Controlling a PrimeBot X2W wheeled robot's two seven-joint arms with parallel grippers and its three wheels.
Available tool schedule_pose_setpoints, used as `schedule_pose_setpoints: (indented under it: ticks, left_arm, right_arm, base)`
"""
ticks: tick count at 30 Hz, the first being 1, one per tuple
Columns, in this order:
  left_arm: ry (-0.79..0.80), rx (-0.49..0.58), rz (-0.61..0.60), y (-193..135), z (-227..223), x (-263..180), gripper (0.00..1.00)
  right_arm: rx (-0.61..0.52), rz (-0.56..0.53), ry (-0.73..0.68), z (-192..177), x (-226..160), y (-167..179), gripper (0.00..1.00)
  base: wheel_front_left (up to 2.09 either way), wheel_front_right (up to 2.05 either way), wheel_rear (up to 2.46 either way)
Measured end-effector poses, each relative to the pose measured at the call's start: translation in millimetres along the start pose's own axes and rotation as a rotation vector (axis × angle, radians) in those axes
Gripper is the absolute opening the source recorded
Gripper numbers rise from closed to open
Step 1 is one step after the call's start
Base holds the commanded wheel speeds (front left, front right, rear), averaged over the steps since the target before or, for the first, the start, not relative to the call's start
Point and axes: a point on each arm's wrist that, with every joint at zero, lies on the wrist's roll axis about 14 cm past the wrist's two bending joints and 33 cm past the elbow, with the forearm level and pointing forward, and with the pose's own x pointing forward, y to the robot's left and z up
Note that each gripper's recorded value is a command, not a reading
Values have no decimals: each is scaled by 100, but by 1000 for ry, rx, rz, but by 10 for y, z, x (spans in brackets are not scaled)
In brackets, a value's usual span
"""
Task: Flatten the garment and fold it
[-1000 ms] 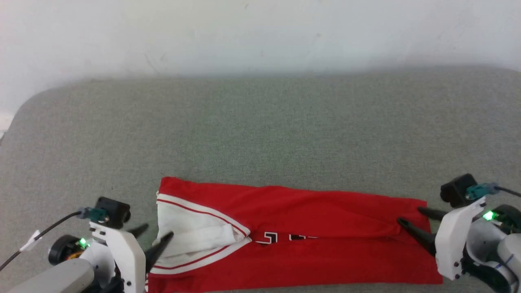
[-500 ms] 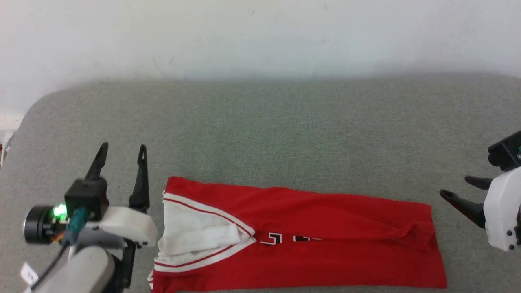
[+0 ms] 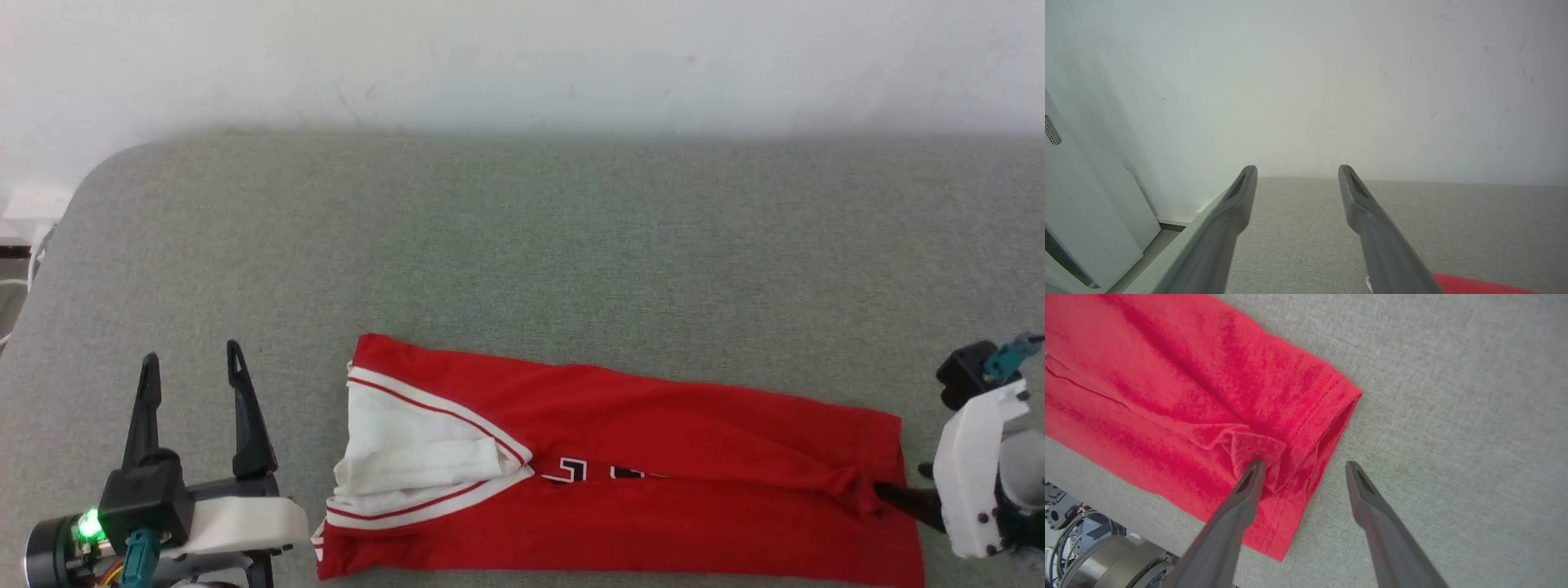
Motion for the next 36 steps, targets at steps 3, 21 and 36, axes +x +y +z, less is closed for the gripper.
schedule_pose_setpoints:
  ticks: [3,21,36]
  left_arm:
    - [20,-12,14,27,-70,-46,100]
    - [37,29,-42,-14,-181,-90,100]
    - [23,28,-76,-95,-133,-151,100]
  right_arm:
    - [47,20,35,-131,157,56,100]
    - [83,41,-18,-165,290,175,0]
    - [116,-197,-88,-164,-422,-755,0]
  base:
    - [0,0,0]
    - [0,0,0]
    - [0,0,0]
